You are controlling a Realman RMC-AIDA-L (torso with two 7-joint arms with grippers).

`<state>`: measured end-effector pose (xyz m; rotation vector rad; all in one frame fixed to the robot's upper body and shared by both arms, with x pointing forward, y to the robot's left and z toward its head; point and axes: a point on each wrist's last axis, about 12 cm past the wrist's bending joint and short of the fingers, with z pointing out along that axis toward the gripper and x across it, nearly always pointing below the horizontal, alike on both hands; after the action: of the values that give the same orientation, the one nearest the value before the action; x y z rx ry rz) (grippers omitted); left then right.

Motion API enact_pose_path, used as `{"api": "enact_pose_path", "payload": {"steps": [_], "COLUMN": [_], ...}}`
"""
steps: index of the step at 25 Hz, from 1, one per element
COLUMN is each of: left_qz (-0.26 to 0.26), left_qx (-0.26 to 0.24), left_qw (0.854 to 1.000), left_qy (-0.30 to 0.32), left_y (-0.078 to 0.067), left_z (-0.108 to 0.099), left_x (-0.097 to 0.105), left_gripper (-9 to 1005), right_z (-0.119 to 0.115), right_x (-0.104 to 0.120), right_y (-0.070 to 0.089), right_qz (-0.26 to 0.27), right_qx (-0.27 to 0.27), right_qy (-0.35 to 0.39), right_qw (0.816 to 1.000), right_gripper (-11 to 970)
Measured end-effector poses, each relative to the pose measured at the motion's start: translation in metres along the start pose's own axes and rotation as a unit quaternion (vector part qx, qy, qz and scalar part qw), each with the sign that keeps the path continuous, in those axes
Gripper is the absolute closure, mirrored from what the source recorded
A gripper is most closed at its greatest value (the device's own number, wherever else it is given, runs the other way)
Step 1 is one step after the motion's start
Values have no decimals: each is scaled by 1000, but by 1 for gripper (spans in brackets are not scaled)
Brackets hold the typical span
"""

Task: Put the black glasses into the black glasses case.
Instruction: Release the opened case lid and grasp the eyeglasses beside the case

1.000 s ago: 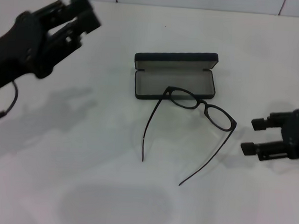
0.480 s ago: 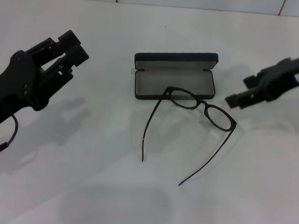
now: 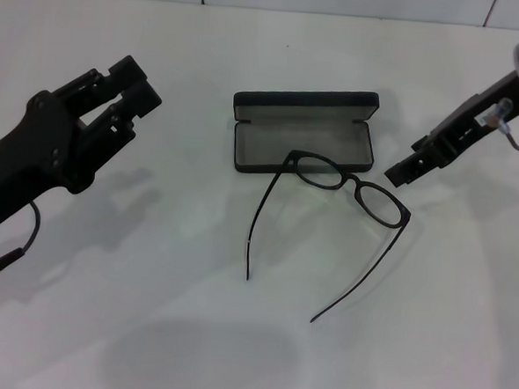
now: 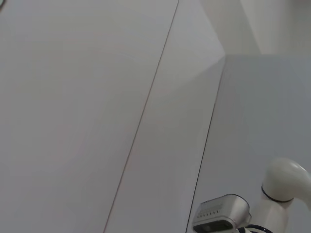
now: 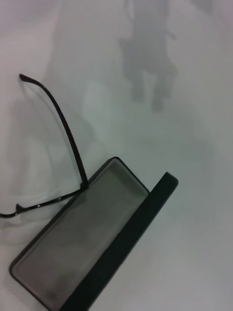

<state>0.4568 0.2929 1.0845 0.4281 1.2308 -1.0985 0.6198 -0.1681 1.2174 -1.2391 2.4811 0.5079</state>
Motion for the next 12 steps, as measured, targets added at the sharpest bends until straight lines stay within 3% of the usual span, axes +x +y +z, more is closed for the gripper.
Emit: {"api": "enact_pose_path", "payload": {"steps": [7, 12], "left_qz": [-2, -7], "left_qx": [-3, -3], "left_qw": [1000, 1000], "left_qy": [1, 0], "left_y": [-1, -3], "left_z": [-2, -3], "left_x": [1, 4], "left_gripper": [626, 627], "right_z": [18, 31], "right_x": [-4, -2], "right_y": [-1, -3], "right_qz": [-13, -24], "right_qx": [15, 20], "right_qy": [10, 10], "right_qw": [1000, 999], "right_gripper": [343, 344]}}
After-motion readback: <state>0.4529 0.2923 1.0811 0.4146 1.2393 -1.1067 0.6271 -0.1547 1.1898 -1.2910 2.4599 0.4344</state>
